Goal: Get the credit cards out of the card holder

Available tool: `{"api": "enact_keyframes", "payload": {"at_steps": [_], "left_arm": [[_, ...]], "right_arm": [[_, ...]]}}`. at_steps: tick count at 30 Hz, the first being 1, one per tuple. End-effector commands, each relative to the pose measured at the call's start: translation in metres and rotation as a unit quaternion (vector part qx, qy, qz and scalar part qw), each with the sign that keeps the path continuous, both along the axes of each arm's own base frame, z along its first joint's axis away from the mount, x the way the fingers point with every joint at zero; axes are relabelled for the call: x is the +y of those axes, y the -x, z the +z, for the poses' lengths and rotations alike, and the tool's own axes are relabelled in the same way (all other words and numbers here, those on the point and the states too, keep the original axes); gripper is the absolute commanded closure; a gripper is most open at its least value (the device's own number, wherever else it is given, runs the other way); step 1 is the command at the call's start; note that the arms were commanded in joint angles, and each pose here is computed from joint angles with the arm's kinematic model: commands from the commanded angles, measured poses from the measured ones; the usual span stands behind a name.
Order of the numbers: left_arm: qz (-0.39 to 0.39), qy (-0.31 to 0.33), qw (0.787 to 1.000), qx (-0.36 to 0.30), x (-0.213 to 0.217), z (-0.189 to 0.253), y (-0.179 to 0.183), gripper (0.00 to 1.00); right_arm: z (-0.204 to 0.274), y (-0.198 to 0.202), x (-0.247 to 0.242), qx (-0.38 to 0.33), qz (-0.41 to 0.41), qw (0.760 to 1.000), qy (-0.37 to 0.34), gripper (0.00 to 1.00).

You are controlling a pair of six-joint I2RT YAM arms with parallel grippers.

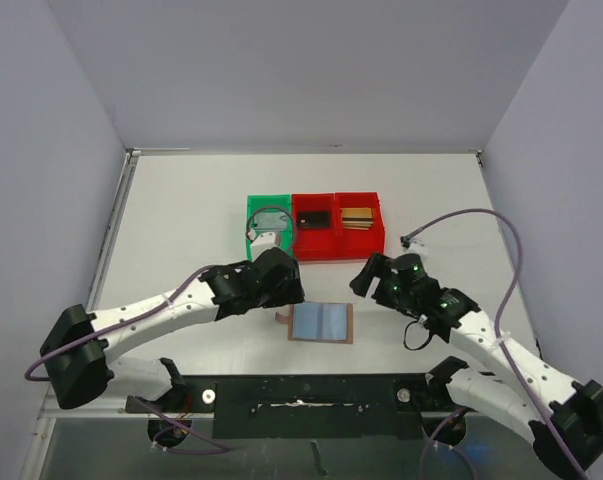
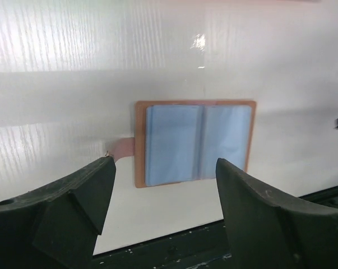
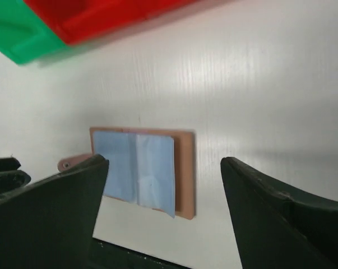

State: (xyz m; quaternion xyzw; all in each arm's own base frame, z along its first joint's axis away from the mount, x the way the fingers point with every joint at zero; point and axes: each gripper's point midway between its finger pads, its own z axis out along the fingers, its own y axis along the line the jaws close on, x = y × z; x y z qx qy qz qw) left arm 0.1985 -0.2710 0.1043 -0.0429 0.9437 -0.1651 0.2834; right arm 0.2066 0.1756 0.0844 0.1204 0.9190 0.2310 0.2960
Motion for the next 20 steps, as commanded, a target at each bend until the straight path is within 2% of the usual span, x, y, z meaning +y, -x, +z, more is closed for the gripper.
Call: {"api": "enact_keyframes", "payload": {"at_steps": [1, 2, 7, 12, 15, 20], "left_arm": [[0.004, 0.052, 0.997, -0.049, 0.012, 0.05, -0.015, 0.27], [0.012, 0.057, 0.996, -0.06, 0.021, 0.061, -0.021, 0.27], [0.078, 0.055, 0.987, -0.131, 0.094, 0.125, -0.053, 0.26], [0.143, 0.017, 0.969, -0.2, 0.165, 0.184, -0.065, 0.26], [0.155, -0.002, 0.966, -0.208, 0.178, 0.197, -0.061, 0.26], [0.158, 0.007, 0.965, -0.207, 0.178, 0.202, -0.057, 0.25]], "right_arm": [[0.069, -0.025, -0.062, -0.122, -0.059, 0.988, 0.079, 0.08], [0.086, -0.032, -0.073, -0.155, -0.069, 0.981, 0.092, 0.02], [0.187, -0.054, -0.102, -0.289, -0.068, 0.943, 0.148, 0.02], [0.27, -0.053, -0.102, -0.363, -0.046, 0.918, 0.153, 0.03], [0.301, -0.047, -0.103, -0.392, -0.047, 0.908, 0.143, 0.03], [0.32, -0.039, -0.104, -0.423, -0.048, 0.896, 0.125, 0.02]]}}
